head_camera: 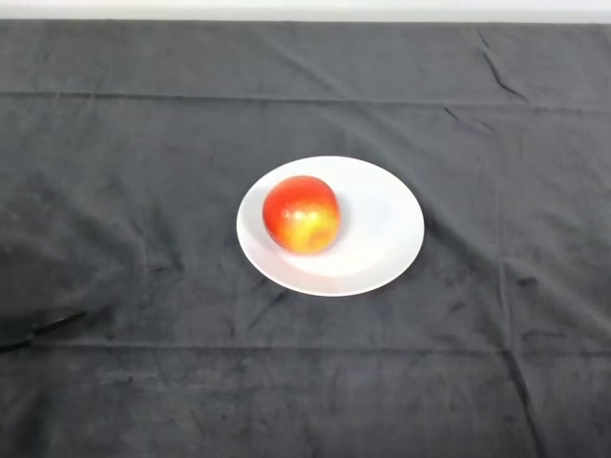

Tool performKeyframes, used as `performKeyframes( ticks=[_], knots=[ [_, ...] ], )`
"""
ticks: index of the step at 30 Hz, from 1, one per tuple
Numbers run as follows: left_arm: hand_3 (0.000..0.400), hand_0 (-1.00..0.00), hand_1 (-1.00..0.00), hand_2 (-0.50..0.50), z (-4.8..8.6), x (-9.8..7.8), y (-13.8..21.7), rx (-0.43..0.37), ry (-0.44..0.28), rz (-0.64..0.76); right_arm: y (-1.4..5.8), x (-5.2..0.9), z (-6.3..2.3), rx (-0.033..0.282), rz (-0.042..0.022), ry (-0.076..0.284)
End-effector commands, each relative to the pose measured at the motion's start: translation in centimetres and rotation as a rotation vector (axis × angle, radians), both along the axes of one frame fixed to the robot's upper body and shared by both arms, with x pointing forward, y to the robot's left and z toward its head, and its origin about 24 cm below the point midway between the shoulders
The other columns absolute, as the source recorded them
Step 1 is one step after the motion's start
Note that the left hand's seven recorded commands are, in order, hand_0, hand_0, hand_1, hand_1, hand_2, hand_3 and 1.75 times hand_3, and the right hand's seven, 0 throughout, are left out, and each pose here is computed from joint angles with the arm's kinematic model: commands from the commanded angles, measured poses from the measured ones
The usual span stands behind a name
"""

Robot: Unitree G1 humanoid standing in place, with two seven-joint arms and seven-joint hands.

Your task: Move the apple to the plate

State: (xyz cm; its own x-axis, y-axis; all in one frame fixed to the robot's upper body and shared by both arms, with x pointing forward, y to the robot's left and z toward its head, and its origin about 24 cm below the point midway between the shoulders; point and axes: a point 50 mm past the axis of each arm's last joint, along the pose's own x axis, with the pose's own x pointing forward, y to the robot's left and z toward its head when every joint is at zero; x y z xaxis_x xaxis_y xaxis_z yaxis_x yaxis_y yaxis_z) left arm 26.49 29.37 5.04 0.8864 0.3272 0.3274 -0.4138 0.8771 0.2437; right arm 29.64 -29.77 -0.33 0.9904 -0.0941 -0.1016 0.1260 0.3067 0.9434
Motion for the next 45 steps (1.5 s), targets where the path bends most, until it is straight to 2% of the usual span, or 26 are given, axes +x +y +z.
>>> performKeyframes(
  ticks=[1,16,22,33,45],
  knots=[
    [0.0,0.0,0.0,0.0,2.0,-0.8,2.0,0.037,-0.071,0.025,-0.42,0.0,0.12,0.001,-0.0143,0.013],
    [0.0,0.0,0.0,0.0,0.8,-4.6,7.1,-0.054,-0.068,0.224,-0.42,0.0,0.12,0.0,-0.0143,0.014],
    [0.0,0.0,0.0,0.0,0.3,-5.5,8.7,-0.092,-0.061,0.293,-0.43,0.0,0.12,0.001,-0.0144,0.014],
    [0.0,0.0,0.0,0.0,-0.6,-5.8,9.7,-0.137,-0.029,0.353,-0.43,0.0,0.12,0.002,-0.0146,0.013],
    [0.0,0.0,0.0,0.0,-0.9,-5.7,9.9,-0.14,-0.011,0.348,-0.44,0.0,0.13,0.004,-0.0149,0.013]
  ],
)
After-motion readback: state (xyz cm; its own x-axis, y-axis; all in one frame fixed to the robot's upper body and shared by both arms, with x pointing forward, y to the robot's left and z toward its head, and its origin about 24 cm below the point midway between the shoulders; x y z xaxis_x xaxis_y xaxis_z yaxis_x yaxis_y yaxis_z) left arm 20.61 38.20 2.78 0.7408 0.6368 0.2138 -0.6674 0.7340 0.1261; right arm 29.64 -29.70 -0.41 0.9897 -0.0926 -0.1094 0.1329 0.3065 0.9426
